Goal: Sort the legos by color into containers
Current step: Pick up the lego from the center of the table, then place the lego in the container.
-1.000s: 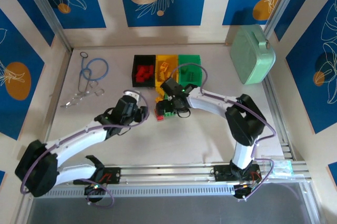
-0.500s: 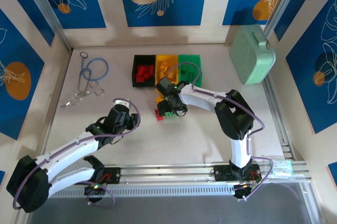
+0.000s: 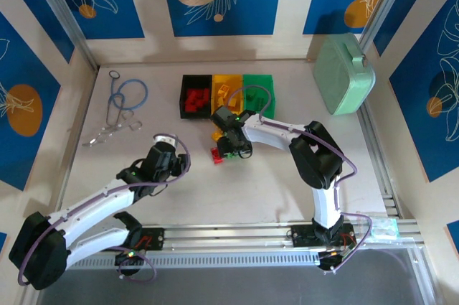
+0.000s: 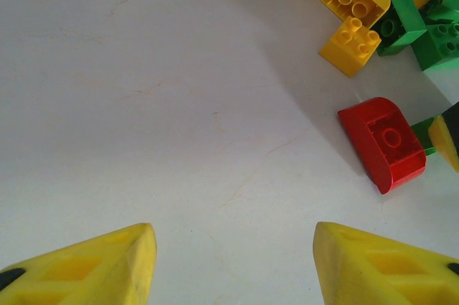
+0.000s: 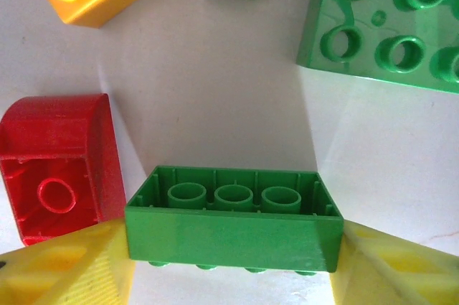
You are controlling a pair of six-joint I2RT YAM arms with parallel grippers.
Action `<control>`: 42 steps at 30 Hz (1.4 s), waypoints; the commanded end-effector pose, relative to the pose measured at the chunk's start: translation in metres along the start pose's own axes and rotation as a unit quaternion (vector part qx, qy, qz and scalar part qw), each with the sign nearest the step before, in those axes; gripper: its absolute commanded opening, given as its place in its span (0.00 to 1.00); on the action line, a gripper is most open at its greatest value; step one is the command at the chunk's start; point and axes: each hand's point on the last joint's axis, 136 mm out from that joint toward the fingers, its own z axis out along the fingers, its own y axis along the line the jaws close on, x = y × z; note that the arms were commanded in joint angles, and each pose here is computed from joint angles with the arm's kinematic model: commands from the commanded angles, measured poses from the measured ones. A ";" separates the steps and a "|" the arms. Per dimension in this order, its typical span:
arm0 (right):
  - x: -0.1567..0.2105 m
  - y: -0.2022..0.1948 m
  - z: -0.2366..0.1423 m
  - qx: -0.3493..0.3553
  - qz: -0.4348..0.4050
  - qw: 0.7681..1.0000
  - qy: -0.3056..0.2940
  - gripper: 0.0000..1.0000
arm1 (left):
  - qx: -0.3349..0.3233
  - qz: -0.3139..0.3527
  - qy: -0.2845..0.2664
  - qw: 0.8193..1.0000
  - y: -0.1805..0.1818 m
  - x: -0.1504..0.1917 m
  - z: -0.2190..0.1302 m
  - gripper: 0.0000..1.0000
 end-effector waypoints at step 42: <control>-0.236 -0.157 -0.083 0.015 0.113 0.982 -0.151 0.60 | 0.023 -0.014 0.022 0.999 -0.003 0.015 -0.002 0.58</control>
